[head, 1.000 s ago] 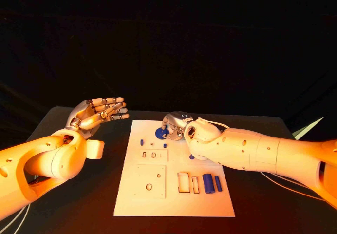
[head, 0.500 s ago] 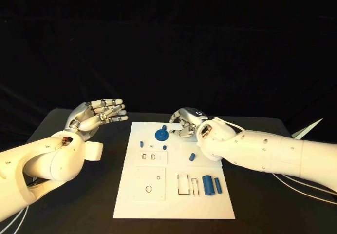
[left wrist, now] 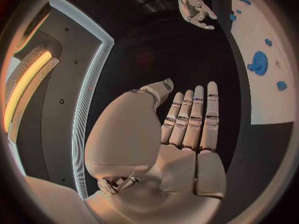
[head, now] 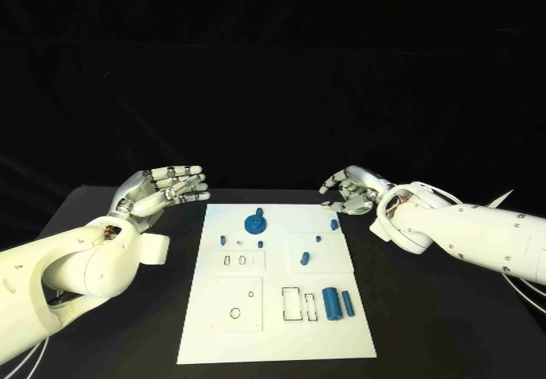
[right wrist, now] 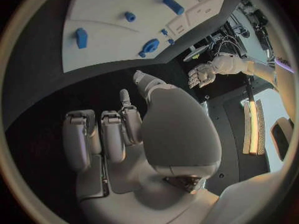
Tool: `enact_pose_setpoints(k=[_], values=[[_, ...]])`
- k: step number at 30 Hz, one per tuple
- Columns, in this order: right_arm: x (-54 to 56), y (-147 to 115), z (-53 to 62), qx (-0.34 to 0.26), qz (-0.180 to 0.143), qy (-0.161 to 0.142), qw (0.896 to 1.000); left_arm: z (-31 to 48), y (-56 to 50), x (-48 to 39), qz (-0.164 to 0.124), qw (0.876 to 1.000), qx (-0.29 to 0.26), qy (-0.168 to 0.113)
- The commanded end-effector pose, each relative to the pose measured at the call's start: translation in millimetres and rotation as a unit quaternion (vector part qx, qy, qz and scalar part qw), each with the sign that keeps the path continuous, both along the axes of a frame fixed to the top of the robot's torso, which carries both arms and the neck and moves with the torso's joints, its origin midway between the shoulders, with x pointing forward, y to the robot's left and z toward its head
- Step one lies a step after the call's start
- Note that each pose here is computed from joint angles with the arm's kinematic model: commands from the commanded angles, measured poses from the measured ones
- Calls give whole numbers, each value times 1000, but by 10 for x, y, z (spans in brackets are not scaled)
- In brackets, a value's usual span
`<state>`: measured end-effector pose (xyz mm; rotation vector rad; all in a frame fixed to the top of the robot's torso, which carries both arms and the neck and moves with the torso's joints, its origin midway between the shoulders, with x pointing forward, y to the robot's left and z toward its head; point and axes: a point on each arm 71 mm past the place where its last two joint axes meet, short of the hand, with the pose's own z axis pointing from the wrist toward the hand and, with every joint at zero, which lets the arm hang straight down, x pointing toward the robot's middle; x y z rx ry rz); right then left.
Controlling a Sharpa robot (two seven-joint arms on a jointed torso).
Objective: Assemble the parts on the task board
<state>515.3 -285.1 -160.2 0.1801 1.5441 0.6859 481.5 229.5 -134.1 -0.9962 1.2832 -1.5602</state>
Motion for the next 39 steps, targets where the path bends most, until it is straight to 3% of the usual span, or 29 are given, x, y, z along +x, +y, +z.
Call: enact_pose_setpoints(k=[1,10,20,39], values=[[-24,-125,-76,-2,1,5,1000,6,-22,4,-4,1000,-1,-2],[-66,-392,-274,-16,-7,24,1000,-6,-37,20,-5,1000,-2,-1],[-75,-404,-466,-26,-9,44,999,-13,-31,33,-3,1000,0,-2],[3,-342,-653,-35,-20,57,998,-16,-16,40,-1,1000,2,-3]])
